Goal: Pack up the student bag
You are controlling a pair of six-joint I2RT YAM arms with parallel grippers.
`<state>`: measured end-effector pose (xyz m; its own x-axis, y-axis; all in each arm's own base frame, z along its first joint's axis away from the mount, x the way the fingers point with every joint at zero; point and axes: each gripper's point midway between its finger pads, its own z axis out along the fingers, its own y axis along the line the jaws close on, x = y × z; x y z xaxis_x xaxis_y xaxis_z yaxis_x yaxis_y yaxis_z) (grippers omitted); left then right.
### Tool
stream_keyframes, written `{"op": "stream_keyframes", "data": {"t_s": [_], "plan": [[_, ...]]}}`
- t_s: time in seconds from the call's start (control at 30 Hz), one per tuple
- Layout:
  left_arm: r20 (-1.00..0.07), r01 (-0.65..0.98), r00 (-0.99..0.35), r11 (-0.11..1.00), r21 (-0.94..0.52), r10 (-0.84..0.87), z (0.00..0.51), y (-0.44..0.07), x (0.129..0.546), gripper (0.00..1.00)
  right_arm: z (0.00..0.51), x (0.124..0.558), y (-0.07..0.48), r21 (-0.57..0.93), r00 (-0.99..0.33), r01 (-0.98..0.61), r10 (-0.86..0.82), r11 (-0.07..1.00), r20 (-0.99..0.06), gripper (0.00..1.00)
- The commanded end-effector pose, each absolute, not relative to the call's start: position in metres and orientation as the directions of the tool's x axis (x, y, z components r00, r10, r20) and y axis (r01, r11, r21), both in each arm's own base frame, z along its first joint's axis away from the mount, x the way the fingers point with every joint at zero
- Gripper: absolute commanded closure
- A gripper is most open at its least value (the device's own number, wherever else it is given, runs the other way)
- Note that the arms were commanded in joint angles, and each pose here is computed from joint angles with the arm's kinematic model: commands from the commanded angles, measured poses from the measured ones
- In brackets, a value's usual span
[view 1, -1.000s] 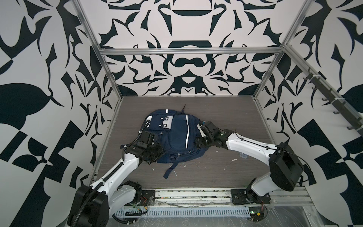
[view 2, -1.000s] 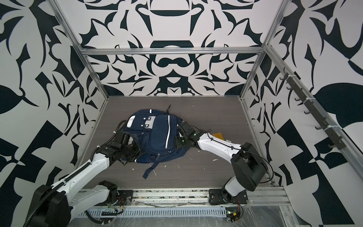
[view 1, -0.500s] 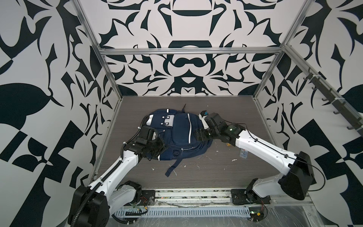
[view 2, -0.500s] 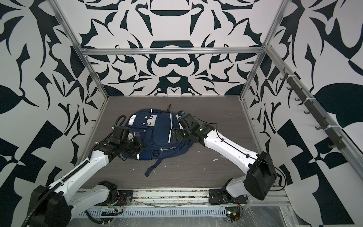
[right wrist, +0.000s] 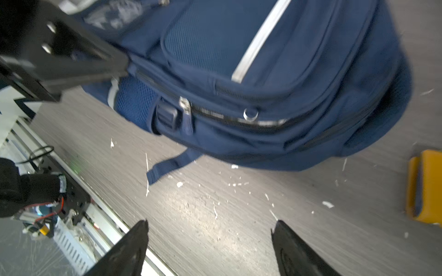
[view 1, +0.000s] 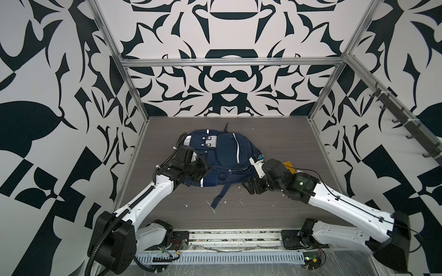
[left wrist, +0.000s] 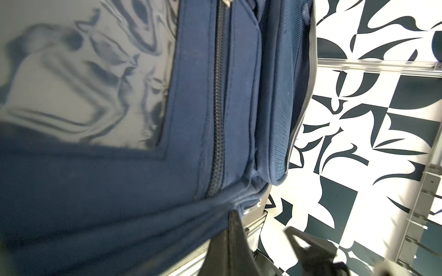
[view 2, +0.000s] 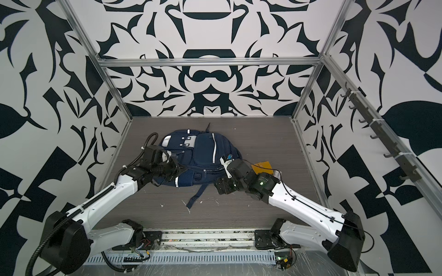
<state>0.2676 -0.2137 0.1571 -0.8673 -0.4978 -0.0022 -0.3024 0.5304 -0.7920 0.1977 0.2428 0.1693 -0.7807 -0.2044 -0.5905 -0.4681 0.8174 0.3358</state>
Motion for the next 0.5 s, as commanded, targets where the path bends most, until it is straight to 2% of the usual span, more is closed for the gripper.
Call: {"op": "stream_keyframes", "data": {"t_s": [0.0, 0.2, 0.37, 0.47], "plan": [[-0.051, -0.197, -0.881, 0.462, -0.865, -0.471, 0.195, -0.232, 0.281, 1.00, 0.173, 0.204, 0.260, 0.402, -0.780, -0.469, -0.156, 0.786, -0.606, 0.18], [-0.047, -0.190, -0.884, 0.452, -0.872, -0.464, 0.193, -0.234, 0.279, 1.00, 0.168, 0.221, 0.282, 0.438, -0.790, -0.449, -0.117, 0.779, -0.602, 0.24], [-0.021, -0.193, -0.898, 0.437, -0.879, -0.440, 0.192, -0.239, 0.275, 1.00, 0.152, 0.225, 0.302, 0.469, -0.821, -0.441, -0.134, 0.765, -0.554, 0.28], [-0.046, -0.158, -0.908, 0.441, -0.884, -0.417, 0.197, -0.243, 0.278, 1.00, 0.152, 0.231, 0.303, 0.458, -0.818, -0.430, -0.121, 0.778, -0.562, 0.29]]}}
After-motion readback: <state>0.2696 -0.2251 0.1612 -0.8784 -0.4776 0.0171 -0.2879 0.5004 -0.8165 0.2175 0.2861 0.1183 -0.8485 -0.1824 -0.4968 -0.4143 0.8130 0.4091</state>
